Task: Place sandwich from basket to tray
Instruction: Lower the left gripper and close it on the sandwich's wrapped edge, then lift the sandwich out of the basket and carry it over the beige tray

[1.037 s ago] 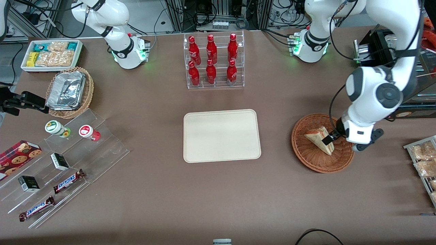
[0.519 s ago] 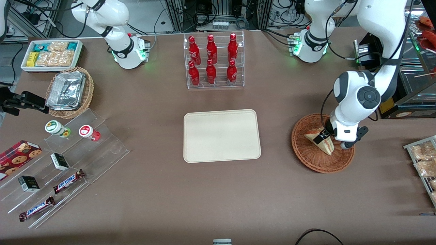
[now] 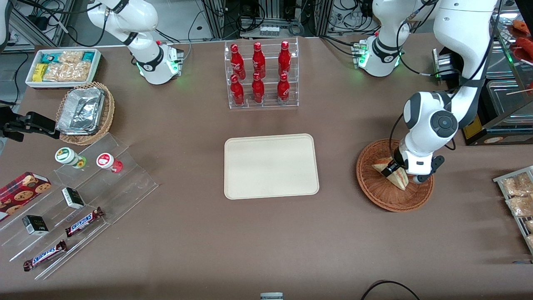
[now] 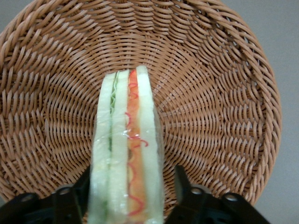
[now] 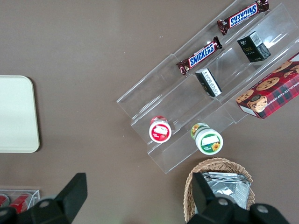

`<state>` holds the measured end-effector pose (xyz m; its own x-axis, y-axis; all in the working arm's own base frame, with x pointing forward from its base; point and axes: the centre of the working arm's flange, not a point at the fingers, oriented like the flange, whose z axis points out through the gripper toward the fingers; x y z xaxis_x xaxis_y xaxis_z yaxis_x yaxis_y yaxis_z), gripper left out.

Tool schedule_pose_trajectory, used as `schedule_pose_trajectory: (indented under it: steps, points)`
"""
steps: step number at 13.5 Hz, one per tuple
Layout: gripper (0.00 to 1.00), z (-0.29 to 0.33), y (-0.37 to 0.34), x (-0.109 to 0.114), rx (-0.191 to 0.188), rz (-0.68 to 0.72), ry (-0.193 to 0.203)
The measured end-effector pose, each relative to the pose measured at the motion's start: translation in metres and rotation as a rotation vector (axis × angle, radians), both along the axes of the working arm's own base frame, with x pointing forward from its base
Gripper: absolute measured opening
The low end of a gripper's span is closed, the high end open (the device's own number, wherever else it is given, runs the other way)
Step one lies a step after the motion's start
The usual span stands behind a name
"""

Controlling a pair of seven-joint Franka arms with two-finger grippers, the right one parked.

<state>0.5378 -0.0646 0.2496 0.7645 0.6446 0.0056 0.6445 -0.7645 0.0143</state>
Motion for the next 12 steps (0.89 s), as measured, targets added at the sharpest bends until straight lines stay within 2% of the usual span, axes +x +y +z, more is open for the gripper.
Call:
schedule_pose_trajectory:
  steps: [2,3,5,7,8,10,12]
  points:
    - [0.44,0.007,-0.001,0.001,0.003,-0.001,0.018]
    - [0.38,0.014,-0.002,0.003,0.006,-0.004,0.032]
    - [0.32,0.046,-0.007,0.009,0.025,-0.024,0.072]
    - [0.27,0.100,-0.026,0.018,0.053,-0.065,0.125]
    - [0.21,0.134,-0.043,0.024,0.061,-0.090,0.137]
    - [0.18,0.194,-0.086,0.031,0.068,-0.156,0.120]
    - [0.18,0.220,-0.143,0.028,0.066,-0.266,0.090]
